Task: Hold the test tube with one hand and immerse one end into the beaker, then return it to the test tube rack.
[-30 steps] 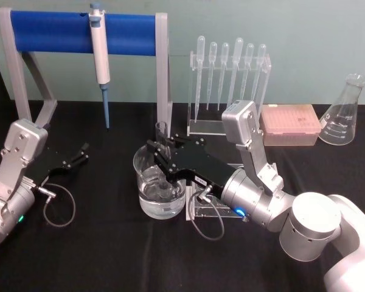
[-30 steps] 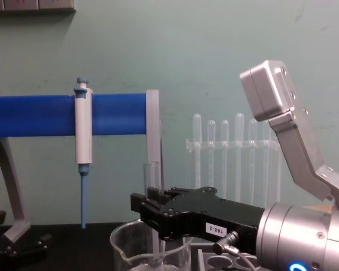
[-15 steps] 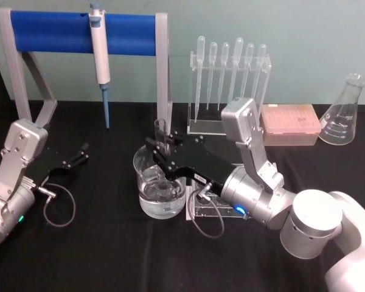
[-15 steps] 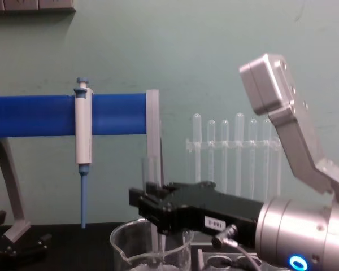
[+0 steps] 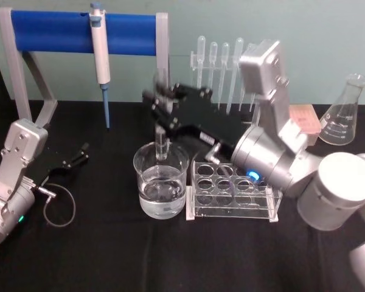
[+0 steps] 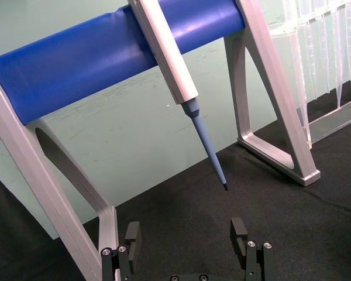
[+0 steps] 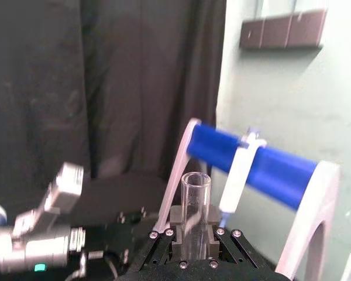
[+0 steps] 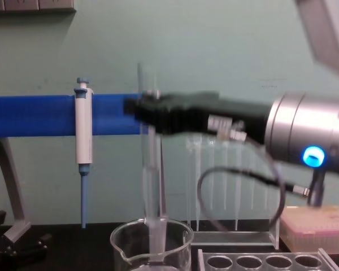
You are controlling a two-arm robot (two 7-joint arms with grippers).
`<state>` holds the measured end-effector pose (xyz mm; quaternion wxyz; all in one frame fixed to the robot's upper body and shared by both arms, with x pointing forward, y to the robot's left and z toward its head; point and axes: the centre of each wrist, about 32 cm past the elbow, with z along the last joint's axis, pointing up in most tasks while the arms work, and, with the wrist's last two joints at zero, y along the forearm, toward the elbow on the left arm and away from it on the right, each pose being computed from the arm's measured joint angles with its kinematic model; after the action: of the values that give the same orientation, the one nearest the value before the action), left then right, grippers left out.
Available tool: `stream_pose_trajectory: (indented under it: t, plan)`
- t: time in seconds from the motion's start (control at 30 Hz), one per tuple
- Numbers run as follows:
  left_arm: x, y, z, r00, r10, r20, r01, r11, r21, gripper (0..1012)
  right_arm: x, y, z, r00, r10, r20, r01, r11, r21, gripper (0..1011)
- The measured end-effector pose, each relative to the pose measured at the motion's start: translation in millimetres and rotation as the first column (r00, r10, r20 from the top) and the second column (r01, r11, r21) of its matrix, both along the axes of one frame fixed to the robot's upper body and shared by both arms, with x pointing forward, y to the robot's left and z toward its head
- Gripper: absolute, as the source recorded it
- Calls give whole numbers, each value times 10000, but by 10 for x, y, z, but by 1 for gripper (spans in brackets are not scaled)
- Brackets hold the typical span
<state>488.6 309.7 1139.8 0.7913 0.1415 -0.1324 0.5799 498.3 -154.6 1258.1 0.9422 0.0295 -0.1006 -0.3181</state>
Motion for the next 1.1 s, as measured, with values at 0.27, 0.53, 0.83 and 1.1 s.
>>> stream_pose_trajectory:
  t: [0.27,0.53,0.83,1.1]
  plan:
    - [0,0,0,10000,0,0,0,10000,1,1000,-144,-186,348,9977,-523,427,515,9985,180,224]
    - [0,0,0,10000,0,1,0,10000,0,1000,-343,-577,335,9889,-1403,484,1427,9885,-504,225]
    - [0,0,0,10000,0,0,0,10000,0,1000,-422,-783,1,9806,-1942,-274,1910,9775,-897,225]
    - [0,0,0,10000,0,0,0,10000,0,1000,-410,-763,-174,9769,-2013,-711,1954,9773,-821,224]
